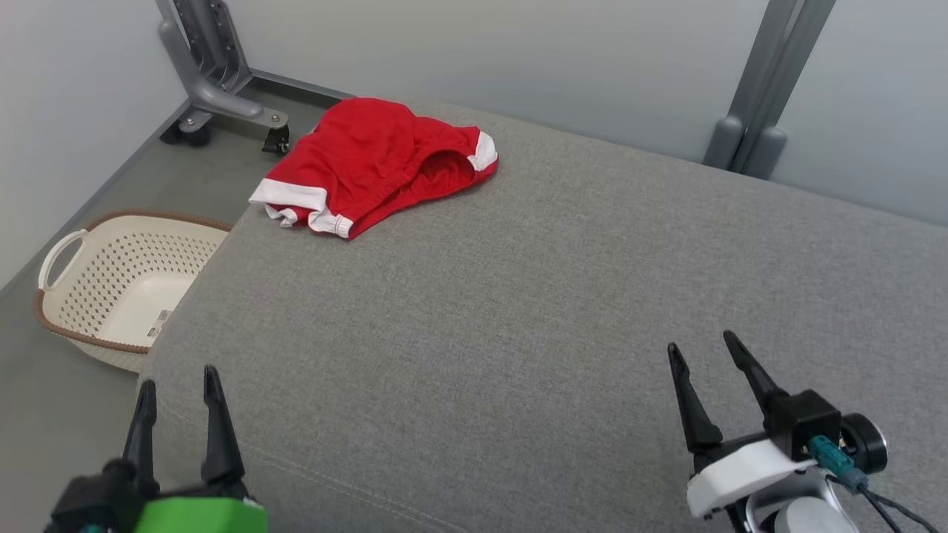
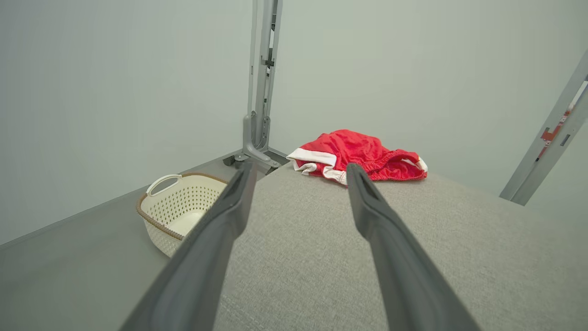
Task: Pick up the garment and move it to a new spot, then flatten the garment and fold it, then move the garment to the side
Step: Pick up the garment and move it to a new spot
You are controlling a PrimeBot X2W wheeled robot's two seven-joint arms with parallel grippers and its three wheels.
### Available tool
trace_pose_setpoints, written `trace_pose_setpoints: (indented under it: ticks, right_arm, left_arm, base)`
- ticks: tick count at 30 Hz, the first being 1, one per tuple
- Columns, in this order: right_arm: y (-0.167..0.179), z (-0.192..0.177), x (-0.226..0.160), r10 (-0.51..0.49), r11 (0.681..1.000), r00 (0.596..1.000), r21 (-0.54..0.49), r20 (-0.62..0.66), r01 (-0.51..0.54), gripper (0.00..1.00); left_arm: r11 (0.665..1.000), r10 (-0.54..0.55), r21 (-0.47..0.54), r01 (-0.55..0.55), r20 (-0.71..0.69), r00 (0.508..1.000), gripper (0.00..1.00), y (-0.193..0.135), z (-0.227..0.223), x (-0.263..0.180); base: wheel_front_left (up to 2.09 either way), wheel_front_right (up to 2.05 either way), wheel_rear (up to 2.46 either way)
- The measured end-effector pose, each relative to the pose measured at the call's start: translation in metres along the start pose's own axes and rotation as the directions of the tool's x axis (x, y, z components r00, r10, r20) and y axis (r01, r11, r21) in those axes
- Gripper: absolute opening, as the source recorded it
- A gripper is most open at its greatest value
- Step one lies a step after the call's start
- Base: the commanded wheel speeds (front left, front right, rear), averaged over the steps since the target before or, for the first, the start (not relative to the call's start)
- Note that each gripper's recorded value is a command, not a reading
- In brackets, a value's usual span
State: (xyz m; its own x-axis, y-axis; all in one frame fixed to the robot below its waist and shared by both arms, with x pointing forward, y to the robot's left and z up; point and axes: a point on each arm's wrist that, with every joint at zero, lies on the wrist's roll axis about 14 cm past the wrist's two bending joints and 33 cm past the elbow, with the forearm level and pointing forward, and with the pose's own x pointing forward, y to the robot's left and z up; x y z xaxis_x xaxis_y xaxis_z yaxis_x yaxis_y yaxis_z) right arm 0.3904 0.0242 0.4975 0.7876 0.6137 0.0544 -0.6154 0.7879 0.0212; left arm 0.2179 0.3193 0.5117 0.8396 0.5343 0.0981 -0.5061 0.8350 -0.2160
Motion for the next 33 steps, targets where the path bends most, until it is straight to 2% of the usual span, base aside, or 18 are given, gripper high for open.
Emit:
trace_pose_setpoints:
  ticks: [6,8,11,13,16,18,22,28,33]
  right_arm:
    - [-0.029,0.005,0.026,0.011,0.995,1.000,-0.095,0.028,-0.008,1.00]
    - [-0.045,0.008,0.037,0.000,0.993,0.999,-0.117,0.048,0.006,1.00]
    - [-0.064,0.008,0.051,-0.017,0.991,0.998,-0.130,0.068,0.026,1.00]
    - [-0.078,0.004,0.059,-0.030,0.990,0.997,-0.134,0.071,0.039,1.00]
    - [-0.105,-0.009,0.064,-0.059,0.985,0.997,-0.157,0.049,0.066,1.00]
    - [-0.126,-0.024,0.060,-0.094,0.981,0.996,-0.172,0.012,0.094,1.00]
    - [-0.157,-0.052,0.050,-0.155,0.975,0.987,-0.171,-0.049,0.144,1.00]
    - [-0.185,-0.084,0.023,-0.220,0.965,0.964,-0.179,-0.148,0.192,1.00]
    - [-0.199,-0.099,0.000,-0.266,0.956,0.940,-0.185,-0.214,0.228,1.00]
  left_arm:
    - [0.993,-0.114,0.001,0.114,0.046,0.992,1.00,-0.015,0.028,0.065]
    - [0.988,-0.145,0.060,0.141,0.064,0.987,1.00,-0.016,0.048,0.098]
    - [0.977,-0.181,0.120,0.178,0.014,0.983,1.00,-0.024,0.055,0.137]
    - [0.972,-0.207,0.101,0.211,-0.042,0.977,1.00,-0.040,0.048,0.164]
    - [0.954,-0.291,0.019,0.299,-0.179,0.940,1.00,-0.080,0.017,0.193]
    - [0.944,-0.315,0.015,0.329,-0.254,0.914,1.00,-0.093,-0.004,0.210]
    - [0.948,-0.283,0.039,0.316,-0.354,0.892,1.00,-0.096,-0.050,0.244]
    - [0.964,-0.226,-0.003,0.264,-0.528,0.819,1.00,-0.106,-0.136,0.260]
    - [0.960,-0.173,0.052,0.275,-0.664,0.727,1.00,-0.105,-0.197,0.251]
  base:
    - [0.00,0.00,0.00]
    - [0.00,0.00,0.00]
    - [0.00,0.00,0.00]
    - [0.00,0.00,0.00]
    - [0.00,0.00,0.00]
    - [0.00,0.00,0.00]
    - [0.00,0.00,0.00]
    - [0.00,0.00,0.00]
    - [0.00,0.00,0.00]
